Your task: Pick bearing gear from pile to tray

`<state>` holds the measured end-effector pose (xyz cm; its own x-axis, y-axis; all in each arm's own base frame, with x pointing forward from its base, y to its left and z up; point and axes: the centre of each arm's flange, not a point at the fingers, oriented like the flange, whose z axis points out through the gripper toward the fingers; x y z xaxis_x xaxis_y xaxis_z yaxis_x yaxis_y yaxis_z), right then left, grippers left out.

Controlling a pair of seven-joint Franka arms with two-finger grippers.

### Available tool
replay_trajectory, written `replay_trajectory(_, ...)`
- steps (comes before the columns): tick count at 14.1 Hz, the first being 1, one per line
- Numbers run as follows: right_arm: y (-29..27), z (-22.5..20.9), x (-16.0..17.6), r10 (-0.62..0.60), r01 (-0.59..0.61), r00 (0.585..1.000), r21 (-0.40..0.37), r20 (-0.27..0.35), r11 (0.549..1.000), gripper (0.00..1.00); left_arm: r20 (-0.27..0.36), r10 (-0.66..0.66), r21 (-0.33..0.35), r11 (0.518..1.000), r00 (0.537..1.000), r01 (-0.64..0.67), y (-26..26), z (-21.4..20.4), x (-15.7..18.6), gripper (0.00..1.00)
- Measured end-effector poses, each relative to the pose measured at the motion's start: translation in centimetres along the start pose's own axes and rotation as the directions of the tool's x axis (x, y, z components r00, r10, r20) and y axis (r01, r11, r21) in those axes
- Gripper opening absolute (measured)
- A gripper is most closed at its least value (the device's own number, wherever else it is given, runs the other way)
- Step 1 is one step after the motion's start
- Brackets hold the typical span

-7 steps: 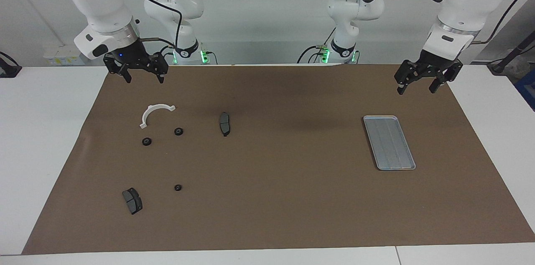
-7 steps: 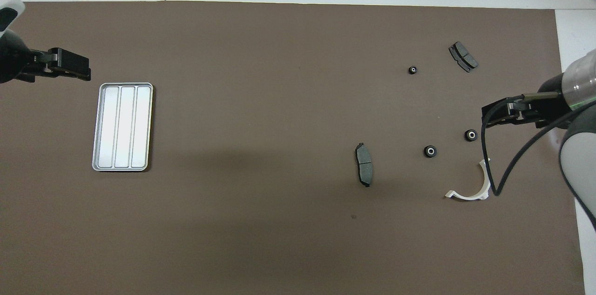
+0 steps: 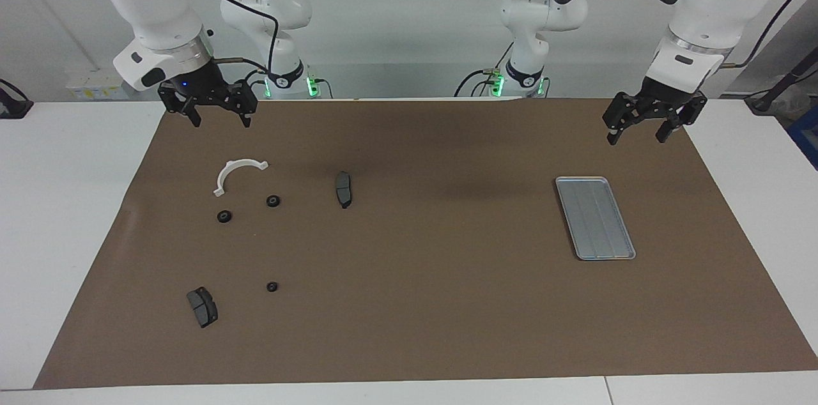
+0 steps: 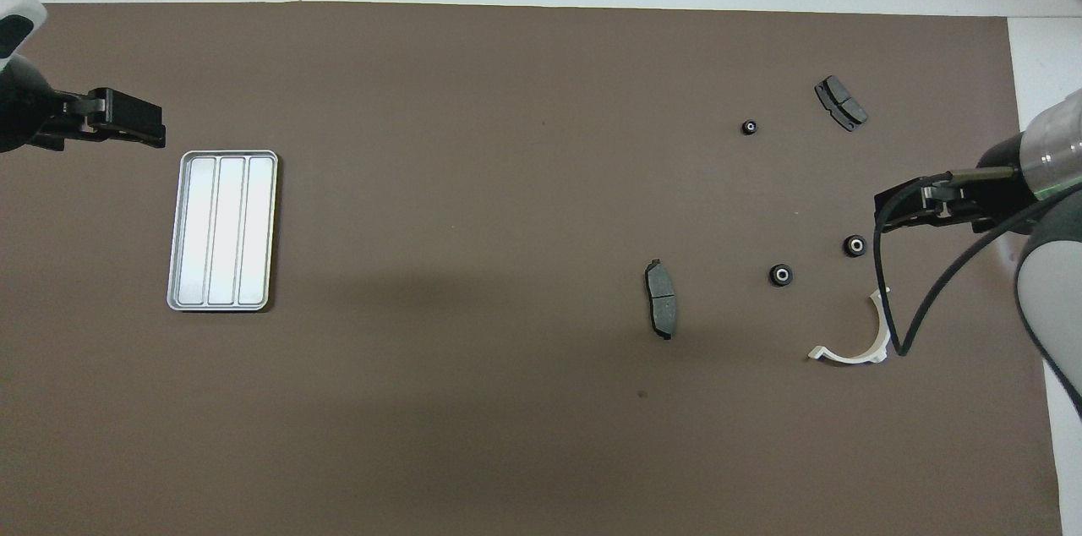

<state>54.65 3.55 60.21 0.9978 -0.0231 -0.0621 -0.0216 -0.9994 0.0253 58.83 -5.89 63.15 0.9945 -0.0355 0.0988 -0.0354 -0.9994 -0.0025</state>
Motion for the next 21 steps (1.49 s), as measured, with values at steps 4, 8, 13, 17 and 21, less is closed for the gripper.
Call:
replay_trajectory(4,0.2,0.0,0.1,0.003,-0.003,1.000,0.000,-0.003,1.000,1.00,0.002,-0.005,0.001,1.000,1.000,0.005,-0.3,0.1,0.0,1.00)
replay_trajectory(8,0.5,1.1,0.6,0.009,-0.009,1.000,0.003,-0.025,1.000,1.00,0.005,-0.007,0.001,1.000,1.000,0.007,-0.4,0.2,0.0,1.00)
replay_trajectory(13,3.5,6.3,1.6,0.008,-0.008,0.999,0.006,-0.037,1.000,1.00,0.006,-0.008,0.002,1.000,1.000,0.008,-0.5,0.3,0.0,1.00)
replay_trajectory(17,4.4,11.9,1.7,-0.004,0.004,0.999,0.007,-0.048,1.000,1.00,0.006,-0.009,0.002,1.000,1.000,0.009,-0.5,0.3,0.0,1.00)
replay_trajectory(21,5.6,18.0,1.0,-0.026,0.027,0.999,0.008,-0.046,1.000,1.00,0.006,-0.010,0.002,1.000,1.000,0.010,-0.6,0.4,0.0,1.00)
